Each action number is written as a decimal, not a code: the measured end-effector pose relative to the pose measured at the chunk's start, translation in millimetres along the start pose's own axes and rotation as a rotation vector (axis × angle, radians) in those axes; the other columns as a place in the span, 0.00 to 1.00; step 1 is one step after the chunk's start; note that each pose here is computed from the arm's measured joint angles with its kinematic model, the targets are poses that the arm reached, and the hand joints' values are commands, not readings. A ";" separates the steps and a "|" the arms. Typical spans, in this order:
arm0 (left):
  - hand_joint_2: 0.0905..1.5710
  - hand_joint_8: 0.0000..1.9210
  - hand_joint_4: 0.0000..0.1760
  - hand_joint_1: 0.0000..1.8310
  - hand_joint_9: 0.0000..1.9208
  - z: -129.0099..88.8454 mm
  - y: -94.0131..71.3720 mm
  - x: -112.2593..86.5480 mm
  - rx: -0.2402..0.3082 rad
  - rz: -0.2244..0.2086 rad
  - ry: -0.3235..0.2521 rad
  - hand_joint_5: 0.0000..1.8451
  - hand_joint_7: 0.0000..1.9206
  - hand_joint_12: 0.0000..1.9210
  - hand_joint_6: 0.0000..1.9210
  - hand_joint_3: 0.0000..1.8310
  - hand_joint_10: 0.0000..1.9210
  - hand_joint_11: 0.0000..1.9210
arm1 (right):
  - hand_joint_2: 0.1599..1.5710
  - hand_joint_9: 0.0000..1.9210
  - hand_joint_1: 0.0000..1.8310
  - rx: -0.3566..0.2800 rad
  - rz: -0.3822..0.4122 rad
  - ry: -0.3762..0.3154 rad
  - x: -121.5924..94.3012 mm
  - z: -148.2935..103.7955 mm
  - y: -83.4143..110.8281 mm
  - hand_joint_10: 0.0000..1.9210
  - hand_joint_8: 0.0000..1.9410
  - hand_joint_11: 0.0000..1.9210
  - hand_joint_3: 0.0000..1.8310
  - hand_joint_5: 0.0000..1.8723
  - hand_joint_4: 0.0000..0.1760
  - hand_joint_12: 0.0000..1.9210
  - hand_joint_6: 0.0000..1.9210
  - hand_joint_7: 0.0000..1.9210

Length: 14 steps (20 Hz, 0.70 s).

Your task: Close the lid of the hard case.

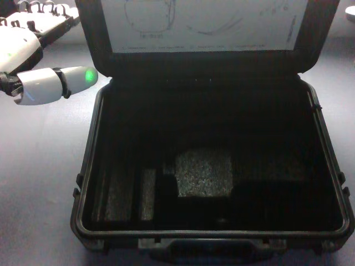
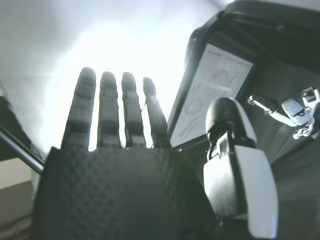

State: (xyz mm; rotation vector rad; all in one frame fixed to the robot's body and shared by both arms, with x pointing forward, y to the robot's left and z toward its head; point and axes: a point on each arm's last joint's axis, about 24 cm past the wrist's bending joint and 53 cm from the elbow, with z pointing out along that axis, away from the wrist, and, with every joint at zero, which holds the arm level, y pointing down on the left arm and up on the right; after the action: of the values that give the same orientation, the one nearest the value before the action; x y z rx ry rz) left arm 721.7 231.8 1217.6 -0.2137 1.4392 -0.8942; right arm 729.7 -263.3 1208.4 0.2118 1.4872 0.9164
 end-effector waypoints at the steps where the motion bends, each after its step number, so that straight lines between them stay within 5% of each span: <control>1: 0.74 0.00 0.00 0.00 0.00 2.6 1.9 -1.3 -0.008 -0.010 -0.005 0.04 0.02 0.00 0.00 0.00 0.00 0.01 | 0.81 0.08 0.07 0.007 0.002 -0.001 -0.7 2.4 -1.3 0.00 0.00 0.08 0.00 0.11 0.00 0.02 0.00 0.10; 7: 0.74 0.00 0.00 0.00 0.00 19.3 -5.4 -4.7 0.004 0.005 0.002 0.04 0.02 0.00 0.00 0.00 0.00 0.00 | 0.81 0.06 0.03 -0.062 -0.030 0.005 -0.7 24.8 26.2 0.00 0.00 0.07 0.00 0.11 0.00 0.01 0.00 0.09; 8: 0.73 0.00 0.10 0.00 0.00 23.2 -6.2 -5.7 0.003 0.016 0.010 0.04 0.02 0.00 0.00 0.00 0.00 0.00 | 0.82 0.07 0.04 -0.072 -0.037 0.010 1.1 29.6 31.5 0.00 0.00 0.07 0.00 0.10 0.00 0.01 0.00 0.09; 10: 0.73 0.00 0.12 0.00 0.00 33.7 -20.8 -11.2 0.034 0.028 0.006 0.03 0.01 0.00 0.00 0.00 0.00 0.00 | 0.81 0.09 0.06 -0.096 -0.046 0.015 3.8 37.4 41.9 0.01 0.00 0.09 0.00 0.11 0.00 0.02 0.00 0.10; 11: 0.74 0.00 0.00 0.00 0.00 36.5 -25.7 -13.0 0.044 0.043 0.010 0.04 0.02 0.00 0.00 0.00 0.00 0.00 | 0.80 0.09 0.07 -0.093 -0.039 0.014 4.5 39.4 42.1 0.00 0.00 0.09 0.00 0.11 0.00 0.02 0.00 0.10; 14: 0.74 0.00 0.00 0.00 0.00 39.7 -29.5 -14.7 0.048 0.052 0.016 0.04 0.02 0.00 0.00 0.00 0.00 0.00 | 0.82 0.08 0.04 -0.090 -0.054 0.030 8.7 39.6 41.7 0.00 0.00 0.08 0.00 0.11 0.00 0.01 0.00 0.10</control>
State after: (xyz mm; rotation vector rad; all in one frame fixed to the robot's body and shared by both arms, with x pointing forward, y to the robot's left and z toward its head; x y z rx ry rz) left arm 747.8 206.5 1254.2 -0.1325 1.4301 -0.8887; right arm 747.8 -214.2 1233.9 0.0916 1.4687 0.9440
